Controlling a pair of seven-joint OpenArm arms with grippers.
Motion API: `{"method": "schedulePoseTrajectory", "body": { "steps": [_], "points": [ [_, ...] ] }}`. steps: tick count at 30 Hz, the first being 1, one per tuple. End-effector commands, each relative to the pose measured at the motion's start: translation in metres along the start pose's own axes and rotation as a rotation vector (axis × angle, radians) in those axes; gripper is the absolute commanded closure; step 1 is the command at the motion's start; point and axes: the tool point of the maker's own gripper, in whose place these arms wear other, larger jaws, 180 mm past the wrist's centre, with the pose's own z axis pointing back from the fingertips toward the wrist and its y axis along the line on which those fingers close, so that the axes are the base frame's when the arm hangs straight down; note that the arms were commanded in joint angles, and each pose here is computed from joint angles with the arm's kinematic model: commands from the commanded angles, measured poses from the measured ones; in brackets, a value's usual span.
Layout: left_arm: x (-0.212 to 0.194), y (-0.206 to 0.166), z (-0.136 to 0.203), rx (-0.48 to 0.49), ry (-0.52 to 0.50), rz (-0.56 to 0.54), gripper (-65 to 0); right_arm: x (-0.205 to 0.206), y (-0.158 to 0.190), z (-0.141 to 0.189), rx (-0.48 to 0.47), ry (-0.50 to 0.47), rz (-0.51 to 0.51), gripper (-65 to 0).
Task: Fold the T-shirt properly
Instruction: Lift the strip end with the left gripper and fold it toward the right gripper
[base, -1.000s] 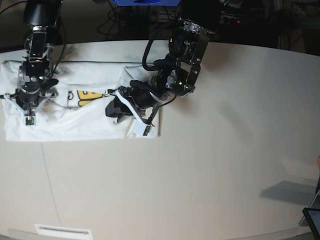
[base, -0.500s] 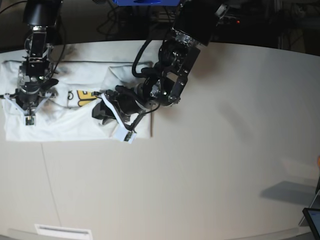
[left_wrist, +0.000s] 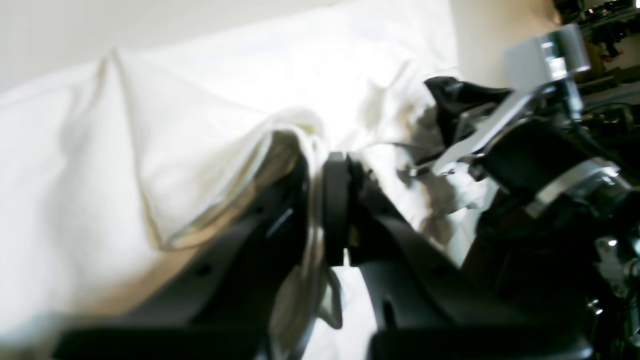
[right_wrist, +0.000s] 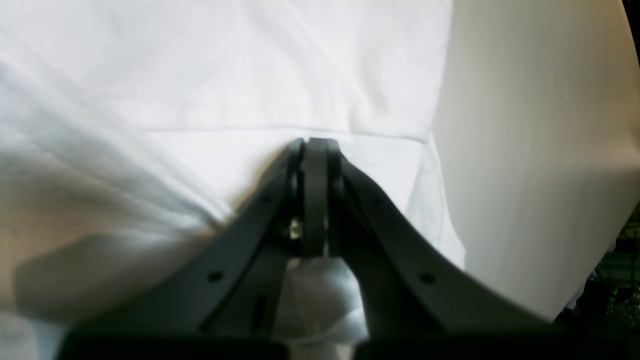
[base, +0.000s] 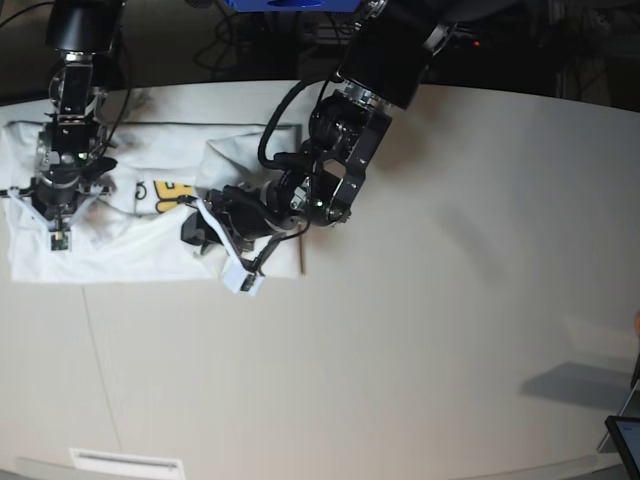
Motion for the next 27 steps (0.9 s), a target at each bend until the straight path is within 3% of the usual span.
{"method": "schedulePoseTrajectory", "body": {
  "steps": [1,10,13,27],
  "points": [
    [0.024,-0.017,0.000,-0.048,-0.060,-0.022,0.0,-0.003,-0.006,-0.001,-0.008,0.021,0.001,0.0],
    [0.024,-0.038,-0.007,-0.085,-0.034,-0.097,0.0,-0.003,-0.007,-0.001,-0.009,0.019,0.000,0.0],
    [0.030,-0.040,-0.007,-0.089,-0.067,-0.099,0.0,-0.003,-0.007,-0.001,-0.009,0.019,0.000,0.0],
    [0.015,-0.022,-0.018,-0.055,-0.017,-0.070,0.0,-0.002,-0.006,-0.001,-0.007,0.019,0.001,0.0]
  ]
}}
